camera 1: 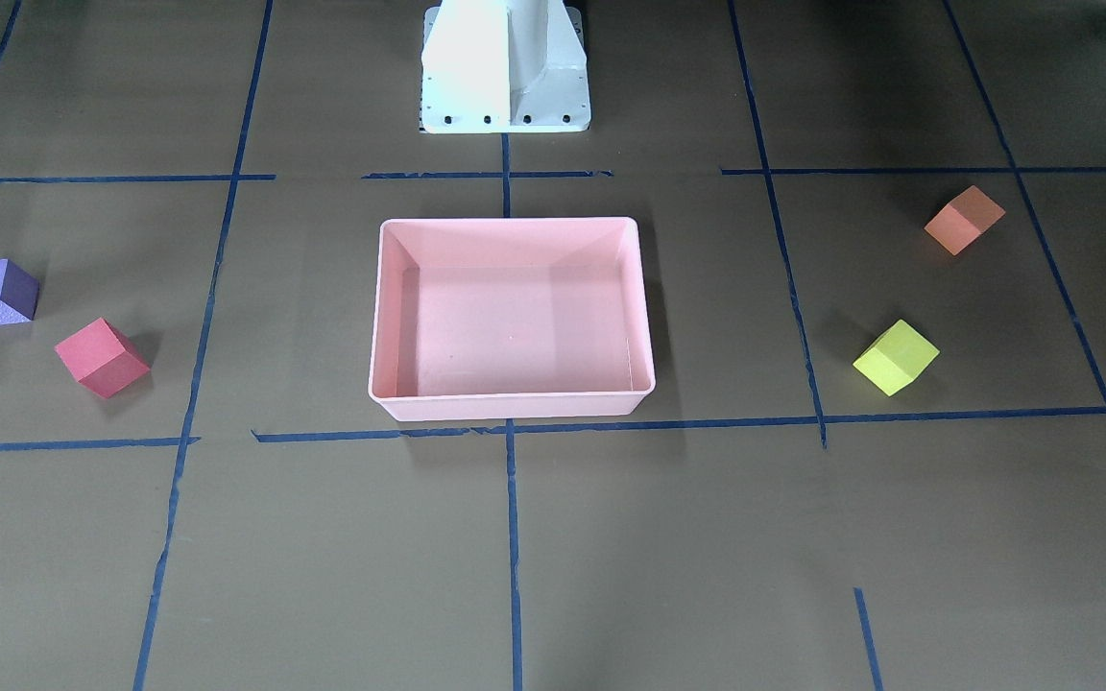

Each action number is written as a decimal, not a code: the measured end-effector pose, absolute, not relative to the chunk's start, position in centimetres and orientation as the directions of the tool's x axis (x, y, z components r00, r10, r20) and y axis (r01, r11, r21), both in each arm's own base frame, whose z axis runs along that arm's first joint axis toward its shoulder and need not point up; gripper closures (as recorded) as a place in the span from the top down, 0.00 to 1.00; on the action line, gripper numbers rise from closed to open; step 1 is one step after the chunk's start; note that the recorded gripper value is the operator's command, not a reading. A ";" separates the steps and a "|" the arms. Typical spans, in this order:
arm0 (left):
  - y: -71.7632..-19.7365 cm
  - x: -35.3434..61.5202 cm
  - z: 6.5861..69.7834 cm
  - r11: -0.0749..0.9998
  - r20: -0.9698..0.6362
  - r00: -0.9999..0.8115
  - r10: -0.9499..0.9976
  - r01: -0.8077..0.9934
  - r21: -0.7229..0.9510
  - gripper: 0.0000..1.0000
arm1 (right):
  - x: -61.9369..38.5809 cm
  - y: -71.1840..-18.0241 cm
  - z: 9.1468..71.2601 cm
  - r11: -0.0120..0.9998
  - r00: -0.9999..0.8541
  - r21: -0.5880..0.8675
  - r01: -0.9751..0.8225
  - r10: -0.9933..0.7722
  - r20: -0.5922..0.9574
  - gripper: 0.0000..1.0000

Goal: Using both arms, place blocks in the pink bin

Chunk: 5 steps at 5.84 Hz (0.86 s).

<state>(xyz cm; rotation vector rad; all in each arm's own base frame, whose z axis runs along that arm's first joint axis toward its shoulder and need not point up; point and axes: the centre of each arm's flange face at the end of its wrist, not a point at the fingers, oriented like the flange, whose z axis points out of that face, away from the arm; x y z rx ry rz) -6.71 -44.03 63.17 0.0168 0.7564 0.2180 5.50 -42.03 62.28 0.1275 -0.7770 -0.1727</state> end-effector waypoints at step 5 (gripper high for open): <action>-44.0 -6.7 63.2 0.977 -0.680 0.705 0.202 -0.190 0.093 1.00 | -9.3 -45.1 59.7 0.981 0.691 0.173 0.087 -0.184 0.699 1.00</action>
